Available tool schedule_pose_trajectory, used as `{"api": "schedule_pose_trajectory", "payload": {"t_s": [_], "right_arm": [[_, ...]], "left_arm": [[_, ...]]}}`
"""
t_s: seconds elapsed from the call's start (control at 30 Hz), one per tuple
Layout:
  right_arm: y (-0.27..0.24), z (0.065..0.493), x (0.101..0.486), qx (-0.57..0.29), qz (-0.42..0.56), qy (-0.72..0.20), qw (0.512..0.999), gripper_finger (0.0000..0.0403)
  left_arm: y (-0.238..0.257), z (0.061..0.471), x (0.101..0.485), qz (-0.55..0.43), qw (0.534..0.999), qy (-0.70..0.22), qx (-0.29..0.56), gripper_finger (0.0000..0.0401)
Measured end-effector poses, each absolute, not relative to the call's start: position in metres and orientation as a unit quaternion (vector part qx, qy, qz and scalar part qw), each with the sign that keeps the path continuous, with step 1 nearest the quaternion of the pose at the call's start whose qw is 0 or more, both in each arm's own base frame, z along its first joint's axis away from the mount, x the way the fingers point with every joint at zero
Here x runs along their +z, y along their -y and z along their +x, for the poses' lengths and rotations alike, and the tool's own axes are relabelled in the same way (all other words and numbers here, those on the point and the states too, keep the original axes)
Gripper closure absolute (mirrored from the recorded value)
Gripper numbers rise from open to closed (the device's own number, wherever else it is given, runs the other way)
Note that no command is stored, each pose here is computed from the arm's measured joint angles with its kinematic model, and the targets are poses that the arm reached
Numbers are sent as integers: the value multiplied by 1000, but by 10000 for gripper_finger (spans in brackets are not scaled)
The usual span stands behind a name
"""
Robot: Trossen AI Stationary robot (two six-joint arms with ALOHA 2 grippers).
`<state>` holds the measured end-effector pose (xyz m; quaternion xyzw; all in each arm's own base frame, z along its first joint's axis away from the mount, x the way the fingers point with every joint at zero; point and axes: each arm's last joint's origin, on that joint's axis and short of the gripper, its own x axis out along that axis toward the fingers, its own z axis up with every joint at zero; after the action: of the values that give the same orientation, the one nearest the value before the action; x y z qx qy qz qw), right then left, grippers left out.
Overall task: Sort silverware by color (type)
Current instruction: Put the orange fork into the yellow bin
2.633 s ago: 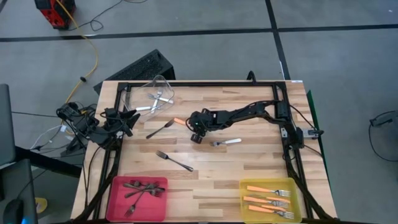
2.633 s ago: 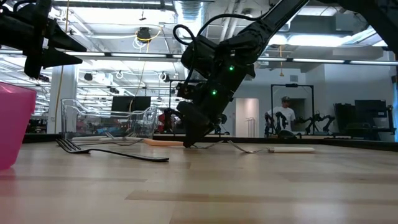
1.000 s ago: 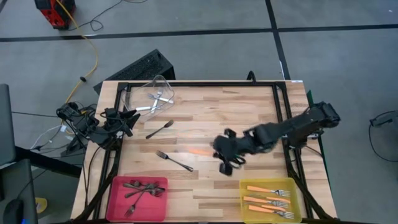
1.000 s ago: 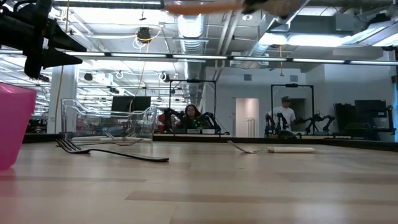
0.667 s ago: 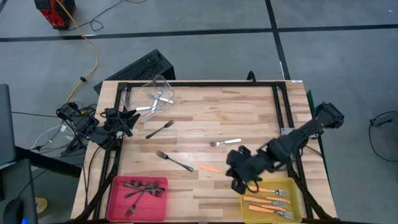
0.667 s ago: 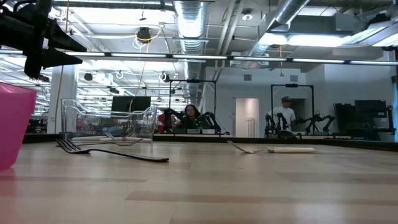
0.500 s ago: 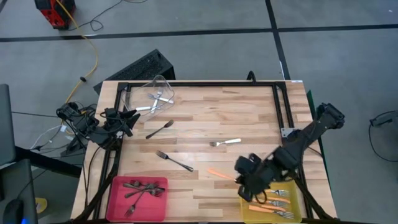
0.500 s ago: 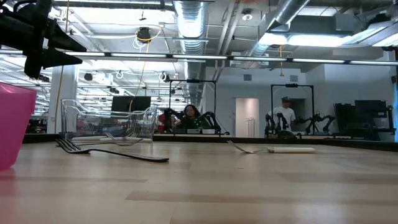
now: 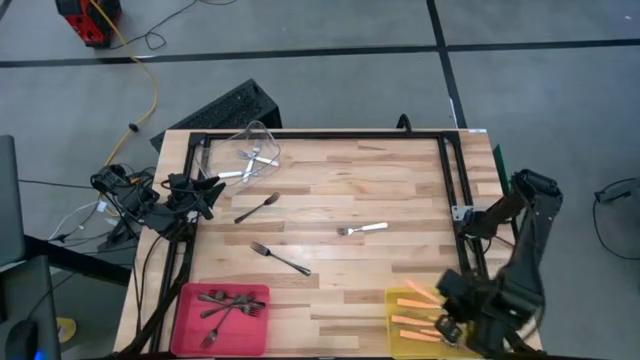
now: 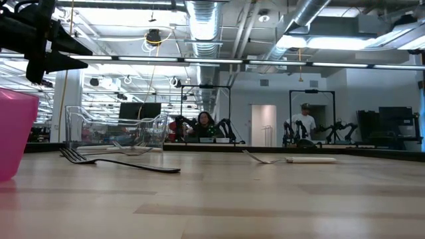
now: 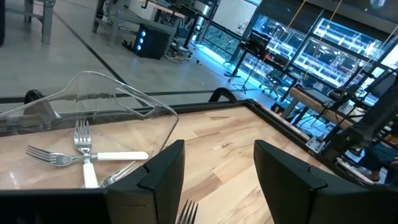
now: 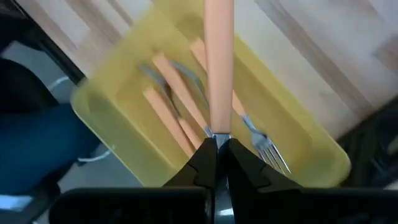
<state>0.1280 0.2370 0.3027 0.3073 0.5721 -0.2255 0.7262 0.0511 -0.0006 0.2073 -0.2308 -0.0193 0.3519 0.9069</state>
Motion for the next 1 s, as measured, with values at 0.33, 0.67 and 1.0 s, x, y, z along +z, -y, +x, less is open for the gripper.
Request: {"api": "schedule_pose_trajectory", "payload": {"t_s": [0.33,0.67,1.0], "right_arm": [[-250,102,279,-201,227,-593,745,362],[-252,108,270,-164,199,-518,816,362],[-257,98,246,-142,198,-520,819,362]], "left_arm": [[0,51,208,-228,904,25,360,223],[0,51,208,-227,903,27,363,223],[0,50,207,-225,904,26,364,223]]}}
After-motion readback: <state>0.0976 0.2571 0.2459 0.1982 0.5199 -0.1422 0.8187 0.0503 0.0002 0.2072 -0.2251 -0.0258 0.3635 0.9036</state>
